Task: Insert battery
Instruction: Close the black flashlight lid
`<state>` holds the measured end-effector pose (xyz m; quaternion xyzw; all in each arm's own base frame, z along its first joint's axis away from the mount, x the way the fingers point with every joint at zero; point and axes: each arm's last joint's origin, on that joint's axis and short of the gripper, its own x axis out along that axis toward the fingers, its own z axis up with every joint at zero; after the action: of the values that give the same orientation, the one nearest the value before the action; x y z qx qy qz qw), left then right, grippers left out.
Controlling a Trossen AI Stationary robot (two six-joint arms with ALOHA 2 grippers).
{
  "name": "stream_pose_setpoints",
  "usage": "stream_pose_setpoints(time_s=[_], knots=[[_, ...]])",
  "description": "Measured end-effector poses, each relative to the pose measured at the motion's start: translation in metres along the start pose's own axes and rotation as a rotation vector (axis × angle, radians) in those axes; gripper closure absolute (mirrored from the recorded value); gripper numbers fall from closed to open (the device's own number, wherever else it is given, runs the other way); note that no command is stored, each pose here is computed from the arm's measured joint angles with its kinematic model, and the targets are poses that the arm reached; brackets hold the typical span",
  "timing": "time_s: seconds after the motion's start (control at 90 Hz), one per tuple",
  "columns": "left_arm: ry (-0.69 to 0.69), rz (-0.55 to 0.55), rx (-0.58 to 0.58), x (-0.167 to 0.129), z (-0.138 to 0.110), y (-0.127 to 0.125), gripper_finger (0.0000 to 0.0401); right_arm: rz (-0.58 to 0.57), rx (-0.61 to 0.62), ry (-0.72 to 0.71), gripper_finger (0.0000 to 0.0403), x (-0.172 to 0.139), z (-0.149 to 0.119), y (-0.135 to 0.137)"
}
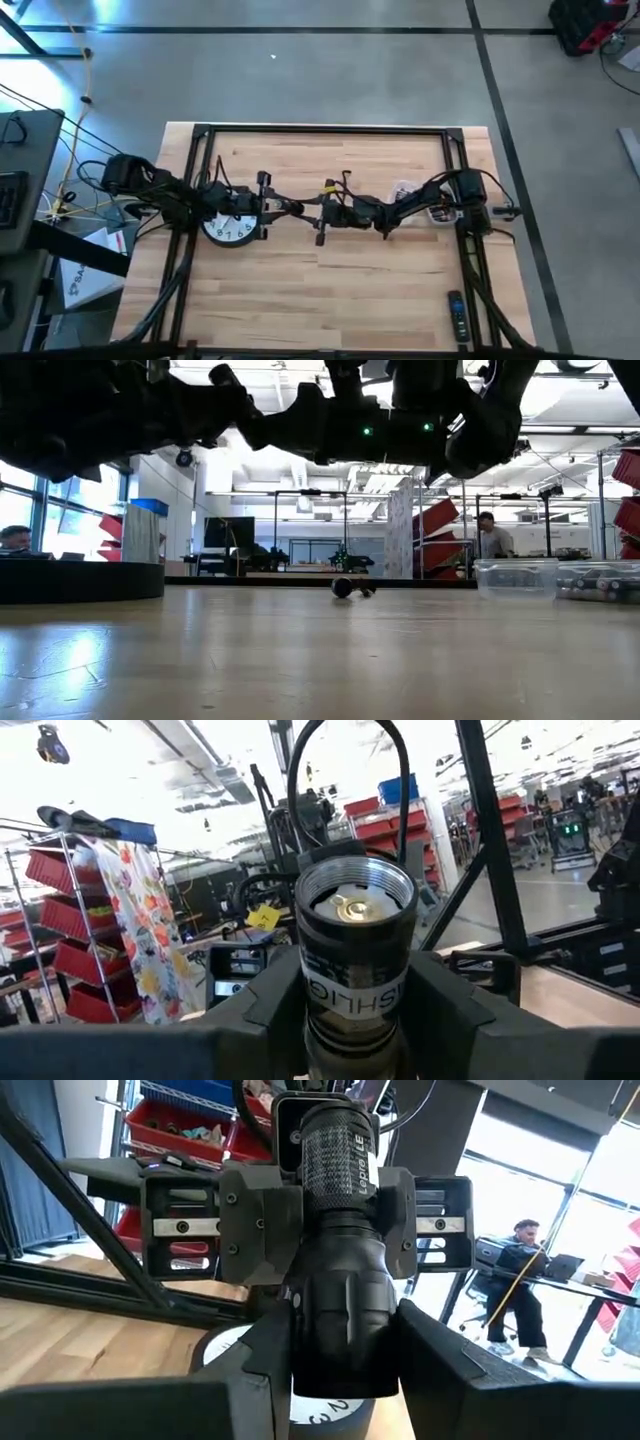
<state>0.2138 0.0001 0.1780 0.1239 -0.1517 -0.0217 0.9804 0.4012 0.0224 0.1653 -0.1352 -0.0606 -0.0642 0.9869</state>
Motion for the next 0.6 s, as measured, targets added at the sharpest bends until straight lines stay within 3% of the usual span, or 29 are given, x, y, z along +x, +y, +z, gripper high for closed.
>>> stream_pose_setpoints(time_s=[0.311, 0.6], knots=[[-0.002, 0.04, -0.024, 0.0032, 0.001, 0.0016, 0.0274, -0.009, 0.004, -0.007, 0.0296, 0.0001, 0.0011, -0.001], [0.013, 0.073, -0.032, 0.0064, -0.0016, 0.0023, 0.0233, -0.012, -0.003, -0.002, 0.0296, -0.0001, 0.0006, -0.0008]])
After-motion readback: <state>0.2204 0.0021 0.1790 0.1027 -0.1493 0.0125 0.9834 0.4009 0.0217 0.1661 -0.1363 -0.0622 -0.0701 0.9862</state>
